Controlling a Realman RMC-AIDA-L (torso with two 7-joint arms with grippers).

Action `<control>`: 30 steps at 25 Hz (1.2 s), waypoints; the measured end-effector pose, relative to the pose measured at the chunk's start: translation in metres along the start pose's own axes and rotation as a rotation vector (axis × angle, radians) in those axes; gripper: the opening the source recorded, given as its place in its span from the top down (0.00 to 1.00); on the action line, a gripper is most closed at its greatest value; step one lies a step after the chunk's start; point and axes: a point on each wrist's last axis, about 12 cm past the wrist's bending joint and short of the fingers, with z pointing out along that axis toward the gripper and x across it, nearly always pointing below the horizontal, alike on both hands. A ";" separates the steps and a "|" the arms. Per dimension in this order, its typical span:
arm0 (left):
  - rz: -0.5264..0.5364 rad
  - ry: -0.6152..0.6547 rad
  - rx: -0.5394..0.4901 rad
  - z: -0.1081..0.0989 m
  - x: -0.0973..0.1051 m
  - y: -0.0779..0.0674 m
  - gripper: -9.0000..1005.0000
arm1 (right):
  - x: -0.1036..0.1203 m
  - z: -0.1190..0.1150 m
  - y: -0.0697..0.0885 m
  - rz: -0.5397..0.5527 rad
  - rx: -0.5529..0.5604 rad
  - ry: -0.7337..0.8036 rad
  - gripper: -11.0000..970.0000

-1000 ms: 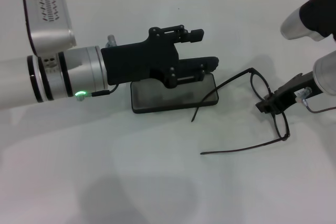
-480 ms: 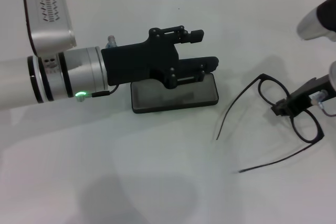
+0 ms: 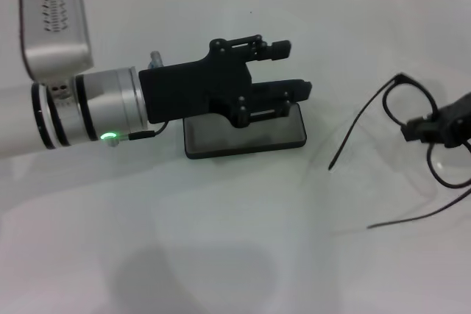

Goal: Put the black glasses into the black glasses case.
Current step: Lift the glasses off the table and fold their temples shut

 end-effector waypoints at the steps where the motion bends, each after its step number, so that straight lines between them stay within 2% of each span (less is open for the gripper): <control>1: 0.000 -0.020 0.014 0.000 -0.002 -0.002 0.35 | 0.002 -0.002 -0.001 -0.002 -0.027 -0.034 0.87; 5: 0.015 -0.083 0.042 0.000 -0.009 -0.005 0.35 | 0.014 0.008 -0.010 0.001 -0.188 -0.200 0.87; 10: 0.025 -0.111 0.069 0.010 -0.015 -0.003 0.35 | 0.013 0.028 -0.015 0.005 -0.305 -0.241 0.87; 15: 0.033 -0.144 0.104 0.022 -0.016 -0.004 0.35 | 0.007 0.037 -0.008 -0.014 -0.357 -0.245 0.86; 21: 0.045 -0.137 0.149 0.035 -0.012 -0.011 0.35 | -0.001 0.036 0.001 -0.049 -0.430 -0.245 0.86; 30: 0.056 -0.117 0.133 0.041 -0.005 -0.015 0.35 | -0.004 0.032 0.007 -0.061 -0.483 -0.260 0.86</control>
